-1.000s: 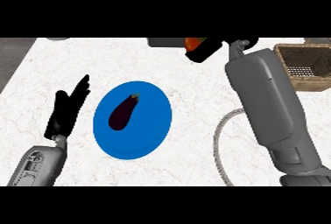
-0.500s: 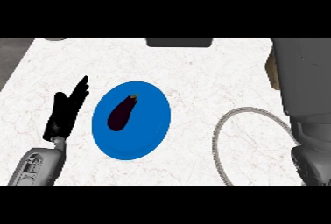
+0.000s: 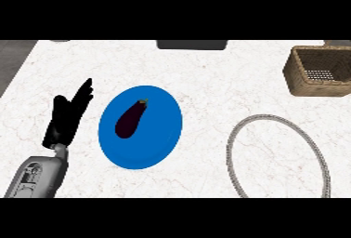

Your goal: Pick the tomato from the placemat and place it in the basket

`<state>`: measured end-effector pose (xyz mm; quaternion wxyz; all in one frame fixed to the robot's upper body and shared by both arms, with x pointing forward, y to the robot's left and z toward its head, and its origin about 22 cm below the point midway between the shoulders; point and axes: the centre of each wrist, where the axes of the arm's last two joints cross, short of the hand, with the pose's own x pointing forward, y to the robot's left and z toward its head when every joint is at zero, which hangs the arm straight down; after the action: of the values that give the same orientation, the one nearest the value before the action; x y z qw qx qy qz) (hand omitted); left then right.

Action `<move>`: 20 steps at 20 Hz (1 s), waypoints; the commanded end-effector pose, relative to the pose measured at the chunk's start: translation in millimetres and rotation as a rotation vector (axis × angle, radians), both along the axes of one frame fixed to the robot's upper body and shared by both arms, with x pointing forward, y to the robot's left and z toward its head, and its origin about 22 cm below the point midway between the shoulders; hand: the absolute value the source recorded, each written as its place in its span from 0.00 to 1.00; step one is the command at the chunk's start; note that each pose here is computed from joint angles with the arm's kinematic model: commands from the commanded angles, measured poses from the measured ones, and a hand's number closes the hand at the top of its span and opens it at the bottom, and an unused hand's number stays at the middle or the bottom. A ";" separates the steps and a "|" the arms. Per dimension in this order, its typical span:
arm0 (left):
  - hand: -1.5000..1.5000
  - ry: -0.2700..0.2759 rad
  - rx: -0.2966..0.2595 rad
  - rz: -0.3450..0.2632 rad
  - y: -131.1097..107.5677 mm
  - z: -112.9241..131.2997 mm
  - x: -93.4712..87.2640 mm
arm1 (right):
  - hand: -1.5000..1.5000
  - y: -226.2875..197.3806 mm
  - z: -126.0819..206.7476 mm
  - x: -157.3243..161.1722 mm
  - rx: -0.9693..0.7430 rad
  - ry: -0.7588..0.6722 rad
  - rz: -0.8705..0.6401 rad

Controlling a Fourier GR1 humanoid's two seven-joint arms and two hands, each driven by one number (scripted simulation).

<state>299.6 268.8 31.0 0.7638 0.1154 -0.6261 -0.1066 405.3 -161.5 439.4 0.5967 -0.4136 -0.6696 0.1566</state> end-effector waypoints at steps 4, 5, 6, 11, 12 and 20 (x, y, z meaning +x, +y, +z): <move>0.50 -0.014 0.001 -0.003 -9.8 1.1 2.5 | 1.00 -42.3 10.2 12.8 -0.267 0.126 -0.209; 0.50 -0.012 0.005 0.001 7.2 5.7 1.4 | 1.00 -40.7 5.5 13.8 -0.321 0.141 -0.241; 0.50 -0.008 -0.004 -0.005 5.8 9.0 -4.8 | 1.00 -52.3 0.9 17.7 -0.355 0.177 -0.274; 0.50 0.002 -0.010 0.004 -18.3 -6.0 5.2 | 1.00 -110.8 -9.2 23.0 -0.370 0.229 -0.308; 0.50 -0.006 0.010 -0.011 -4.7 -5.5 1.6 | 1.00 -124.8 -1.6 19.7 -0.372 0.259 -0.341; 0.50 -0.007 -0.005 0.001 -6.4 -10.4 -5.3 | 1.00 -206.6 -38.4 11.4 -0.412 0.253 -0.309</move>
<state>300.7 264.8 27.6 0.7596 0.1185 -0.6308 -0.1055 423.4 -327.6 418.5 0.5999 -0.6045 -0.4696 0.2328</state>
